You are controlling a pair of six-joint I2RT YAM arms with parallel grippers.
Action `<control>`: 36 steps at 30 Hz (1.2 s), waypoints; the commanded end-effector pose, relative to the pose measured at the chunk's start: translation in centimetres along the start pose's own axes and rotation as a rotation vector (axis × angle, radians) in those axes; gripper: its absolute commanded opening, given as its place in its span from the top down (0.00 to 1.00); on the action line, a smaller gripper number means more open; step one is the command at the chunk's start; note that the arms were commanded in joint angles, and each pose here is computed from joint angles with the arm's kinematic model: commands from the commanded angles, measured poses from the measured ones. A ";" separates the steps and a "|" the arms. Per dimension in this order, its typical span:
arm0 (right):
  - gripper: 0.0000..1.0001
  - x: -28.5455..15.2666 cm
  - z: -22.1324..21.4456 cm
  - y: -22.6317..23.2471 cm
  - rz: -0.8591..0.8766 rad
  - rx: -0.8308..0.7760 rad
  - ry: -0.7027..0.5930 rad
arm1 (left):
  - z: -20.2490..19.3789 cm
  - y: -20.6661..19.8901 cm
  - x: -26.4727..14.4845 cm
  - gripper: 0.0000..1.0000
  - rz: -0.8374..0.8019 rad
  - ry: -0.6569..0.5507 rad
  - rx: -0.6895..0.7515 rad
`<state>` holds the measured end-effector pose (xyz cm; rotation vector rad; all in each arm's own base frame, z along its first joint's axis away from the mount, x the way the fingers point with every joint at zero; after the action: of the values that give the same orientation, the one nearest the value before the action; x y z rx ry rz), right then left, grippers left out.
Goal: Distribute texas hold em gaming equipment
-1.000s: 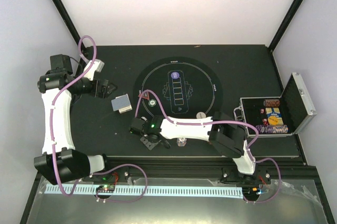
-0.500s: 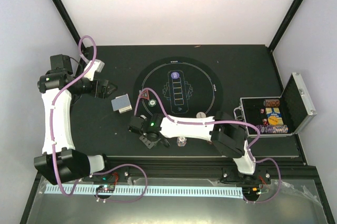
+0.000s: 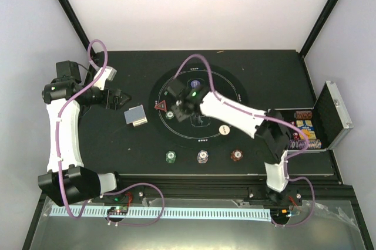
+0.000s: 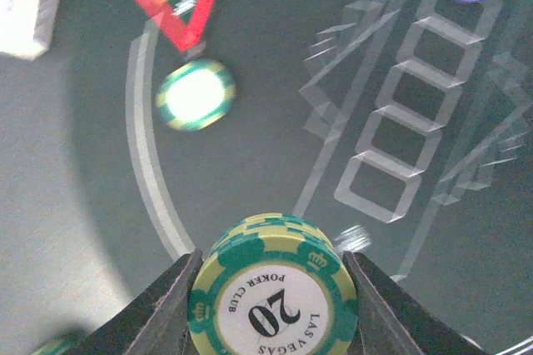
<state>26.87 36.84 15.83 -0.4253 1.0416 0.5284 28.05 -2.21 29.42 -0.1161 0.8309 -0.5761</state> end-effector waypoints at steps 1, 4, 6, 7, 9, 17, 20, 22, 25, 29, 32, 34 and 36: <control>0.74 2.3 3.7 -8.3 -0.117 0.067 -0.025 | 0.6 -0.3 -0.5 0.01 -0.015 -0.017 -0.002; 0.74 5.1 6.0 -12.7 -0.162 0.122 -0.019 | 0.8 -0.2 -0.4 0.01 -0.017 -0.017 -0.002; 0.74 7.3 7.1 -15.2 -0.174 0.159 -0.005 | 0.8 -0.2 -0.4 0.01 -0.017 -0.017 -0.002; 0.74 8.4 7.4 -16.2 -0.175 0.176 -0.001 | 0.8 -0.2 -0.5 0.01 -0.017 -0.018 0.000; 0.74 10.3 7.9 -18.3 -0.184 0.214 0.013 | 0.7 0.3 0.1 0.01 -0.023 0.002 -0.017; 0.73 16.0 6.8 -22.0 -0.207 0.270 0.075 | 0.8 0.8 0.5 0.01 -0.026 0.014 -0.021; 0.73 16.9 6.1 -22.1 -0.193 0.281 0.087 | 1.0 0.9 0.5 0.01 -0.026 0.007 -0.017; 0.72 17.5 5.5 -22.0 -0.186 0.283 0.104 | 1.1 0.9 0.5 0.01 -0.028 0.005 -0.017; 0.68 18.0 5.2 -21.7 -0.170 0.288 0.115 | 1.2 0.9 0.5 0.01 -0.031 0.002 -0.019; 0.42 17.7 5.4 -21.7 -0.160 0.304 0.110 | 1.1 0.9 0.5 0.01 -0.028 0.005 -0.020; 0.30 16.2 6.3 -22.0 -0.164 0.318 0.080 | 1.1 0.9 0.4 0.01 -0.025 0.005 -0.021; 0.26 14.5 7.3 -22.3 -0.169 0.327 0.045 | 1.1 0.9 0.4 0.01 -0.024 0.005 -0.021; 0.24 12.3 8.4 -22.5 -0.170 0.332 0.004 | 1.1 0.7 0.3 0.01 -0.027 0.007 -0.024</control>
<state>50.92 25.85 4.55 -0.2670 1.1510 0.1747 29.24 -1.93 28.34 -0.1486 0.8731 -0.5861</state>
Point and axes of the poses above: each gripper's point midway between its finger pads, its own x axis out along the fingers, its own y axis along the line the jaws close on, z = x × y, the point moved 2 cm from there along -x, back along the fingers, and after that the axes turned 2 degrees about -x, right-handed, at the moved point
